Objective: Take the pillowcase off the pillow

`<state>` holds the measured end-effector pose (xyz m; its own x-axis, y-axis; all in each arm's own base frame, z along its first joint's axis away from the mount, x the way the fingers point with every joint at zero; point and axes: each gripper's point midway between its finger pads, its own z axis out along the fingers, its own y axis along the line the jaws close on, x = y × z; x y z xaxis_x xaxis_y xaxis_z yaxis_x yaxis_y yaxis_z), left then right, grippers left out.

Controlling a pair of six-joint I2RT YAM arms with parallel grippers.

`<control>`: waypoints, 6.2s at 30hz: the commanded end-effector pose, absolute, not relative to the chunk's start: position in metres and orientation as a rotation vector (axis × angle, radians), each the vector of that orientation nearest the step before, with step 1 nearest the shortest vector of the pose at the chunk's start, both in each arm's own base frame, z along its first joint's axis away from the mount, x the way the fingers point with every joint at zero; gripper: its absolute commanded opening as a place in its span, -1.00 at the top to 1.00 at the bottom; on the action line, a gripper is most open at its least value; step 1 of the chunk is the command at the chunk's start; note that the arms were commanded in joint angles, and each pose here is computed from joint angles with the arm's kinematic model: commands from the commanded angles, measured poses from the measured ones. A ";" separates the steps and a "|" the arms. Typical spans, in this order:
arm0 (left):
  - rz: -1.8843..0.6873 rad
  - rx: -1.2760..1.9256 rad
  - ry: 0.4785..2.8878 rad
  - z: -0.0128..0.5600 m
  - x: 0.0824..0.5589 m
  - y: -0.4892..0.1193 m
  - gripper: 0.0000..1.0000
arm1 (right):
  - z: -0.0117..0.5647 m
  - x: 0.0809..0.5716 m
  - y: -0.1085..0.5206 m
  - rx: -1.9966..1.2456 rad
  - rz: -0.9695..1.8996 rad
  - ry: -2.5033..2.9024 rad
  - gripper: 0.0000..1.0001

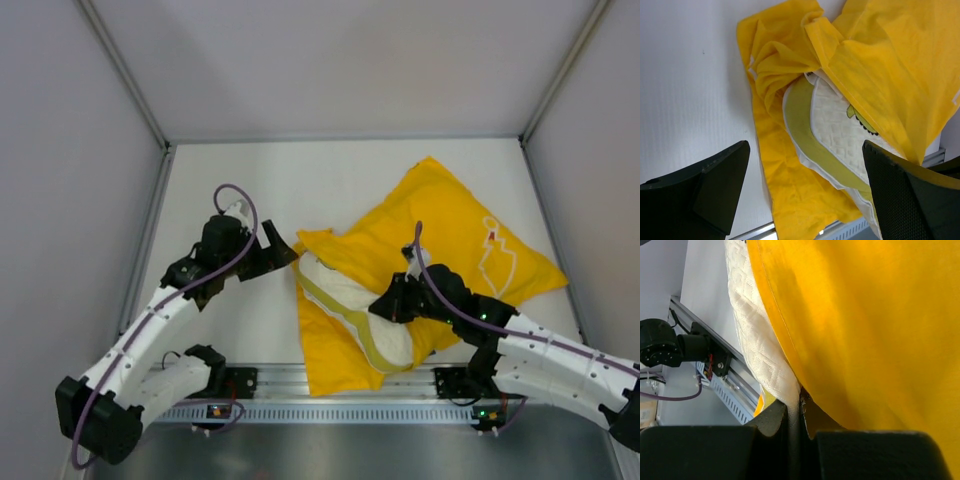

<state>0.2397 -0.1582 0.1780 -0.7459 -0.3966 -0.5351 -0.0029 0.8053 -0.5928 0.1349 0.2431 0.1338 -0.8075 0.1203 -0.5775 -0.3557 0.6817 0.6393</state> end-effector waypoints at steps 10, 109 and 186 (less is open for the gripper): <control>-1.000 -0.093 2.248 0.208 0.188 -0.234 -0.90 | 0.171 0.199 0.285 -0.174 1.048 2.205 1.00; -0.949 -0.200 2.087 0.245 0.145 -0.174 1.00 | 0.135 0.215 0.192 0.007 0.520 2.202 1.00; -1.115 -0.196 2.027 0.252 0.143 -0.196 1.00 | 0.102 0.165 0.260 -0.204 0.309 2.243 1.00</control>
<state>0.1363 -0.1958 0.1880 -0.7524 -0.3745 -0.5419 0.1543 0.6996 -0.6976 0.1623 0.2971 0.1344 -0.6383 0.0245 -0.7694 -0.3172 0.9023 0.2919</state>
